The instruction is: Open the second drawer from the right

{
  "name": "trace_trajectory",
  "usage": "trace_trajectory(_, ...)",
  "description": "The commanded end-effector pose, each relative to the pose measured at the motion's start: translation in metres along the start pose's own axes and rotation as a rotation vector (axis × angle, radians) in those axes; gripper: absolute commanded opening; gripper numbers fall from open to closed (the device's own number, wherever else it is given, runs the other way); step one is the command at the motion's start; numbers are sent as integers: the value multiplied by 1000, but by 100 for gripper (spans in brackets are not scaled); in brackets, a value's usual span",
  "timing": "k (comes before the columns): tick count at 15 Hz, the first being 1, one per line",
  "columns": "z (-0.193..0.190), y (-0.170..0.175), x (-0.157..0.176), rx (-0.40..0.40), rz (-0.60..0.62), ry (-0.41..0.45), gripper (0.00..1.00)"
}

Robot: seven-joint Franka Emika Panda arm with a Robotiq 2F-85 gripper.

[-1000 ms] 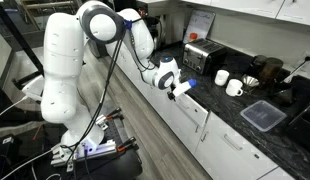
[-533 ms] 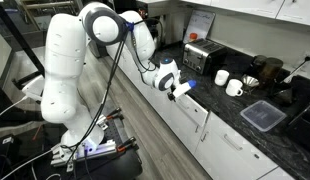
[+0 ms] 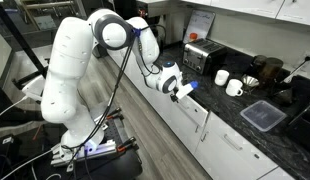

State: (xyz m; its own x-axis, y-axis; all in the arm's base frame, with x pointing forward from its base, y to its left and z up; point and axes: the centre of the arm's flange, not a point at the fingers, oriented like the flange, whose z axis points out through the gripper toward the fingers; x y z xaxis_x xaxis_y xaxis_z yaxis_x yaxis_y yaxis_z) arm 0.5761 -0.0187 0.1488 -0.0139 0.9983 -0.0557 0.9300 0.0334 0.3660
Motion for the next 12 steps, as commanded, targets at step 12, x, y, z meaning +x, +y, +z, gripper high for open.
trace_trajectory(12, 14, 9, 3, -40, -42, -4, 100)
